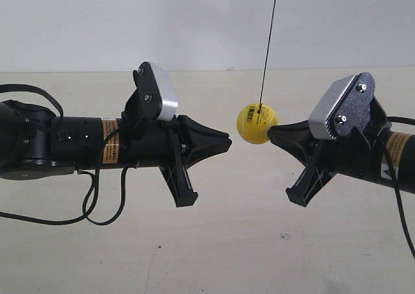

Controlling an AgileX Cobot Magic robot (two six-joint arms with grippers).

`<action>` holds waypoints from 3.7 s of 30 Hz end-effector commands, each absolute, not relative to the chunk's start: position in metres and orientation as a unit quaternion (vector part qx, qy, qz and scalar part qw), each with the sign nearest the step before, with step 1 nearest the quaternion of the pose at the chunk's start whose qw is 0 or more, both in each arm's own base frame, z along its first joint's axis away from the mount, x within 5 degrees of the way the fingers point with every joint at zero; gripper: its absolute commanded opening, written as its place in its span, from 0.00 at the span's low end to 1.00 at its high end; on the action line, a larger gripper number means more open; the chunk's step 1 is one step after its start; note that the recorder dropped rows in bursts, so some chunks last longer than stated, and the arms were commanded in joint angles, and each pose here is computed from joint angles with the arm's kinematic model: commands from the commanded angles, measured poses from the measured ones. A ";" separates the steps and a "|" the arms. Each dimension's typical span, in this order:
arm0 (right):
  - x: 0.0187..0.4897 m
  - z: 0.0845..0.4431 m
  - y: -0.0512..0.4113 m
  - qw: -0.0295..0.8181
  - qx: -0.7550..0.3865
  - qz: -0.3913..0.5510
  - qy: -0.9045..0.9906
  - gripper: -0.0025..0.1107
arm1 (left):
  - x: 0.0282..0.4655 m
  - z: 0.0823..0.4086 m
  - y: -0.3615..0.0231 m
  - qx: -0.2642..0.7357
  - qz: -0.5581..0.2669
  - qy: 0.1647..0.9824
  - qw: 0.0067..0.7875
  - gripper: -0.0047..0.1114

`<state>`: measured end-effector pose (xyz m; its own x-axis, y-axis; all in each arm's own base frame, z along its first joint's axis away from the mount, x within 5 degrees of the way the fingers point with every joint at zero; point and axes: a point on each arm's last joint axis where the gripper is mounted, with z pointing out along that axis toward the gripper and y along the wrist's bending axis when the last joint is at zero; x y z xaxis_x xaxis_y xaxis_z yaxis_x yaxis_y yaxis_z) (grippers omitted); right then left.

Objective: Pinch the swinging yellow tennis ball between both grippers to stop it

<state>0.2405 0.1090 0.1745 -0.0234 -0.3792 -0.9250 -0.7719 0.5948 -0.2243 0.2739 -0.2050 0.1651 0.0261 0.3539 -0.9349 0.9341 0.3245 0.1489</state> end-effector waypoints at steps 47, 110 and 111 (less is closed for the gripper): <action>0.242 0.176 0.108 0.562 -0.407 0.170 0.700 0.02 | 0.281 0.159 -0.213 0.501 -0.295 0.630 0.515 0.08; 0.253 0.173 0.094 0.570 -0.370 0.087 0.729 0.02 | 0.283 0.215 -0.182 0.488 -0.118 0.695 0.515 0.08; 0.254 0.174 0.093 0.575 -0.362 0.080 0.729 0.02 | 0.282 0.221 -0.178 0.482 -0.107 0.698 0.518 0.08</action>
<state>0.2501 0.0965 0.1705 -0.0824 -0.4412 -0.8936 -0.6658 0.6916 -0.2801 0.2847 -0.1858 0.2061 0.0302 0.5314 -0.8466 0.8262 0.4633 0.3204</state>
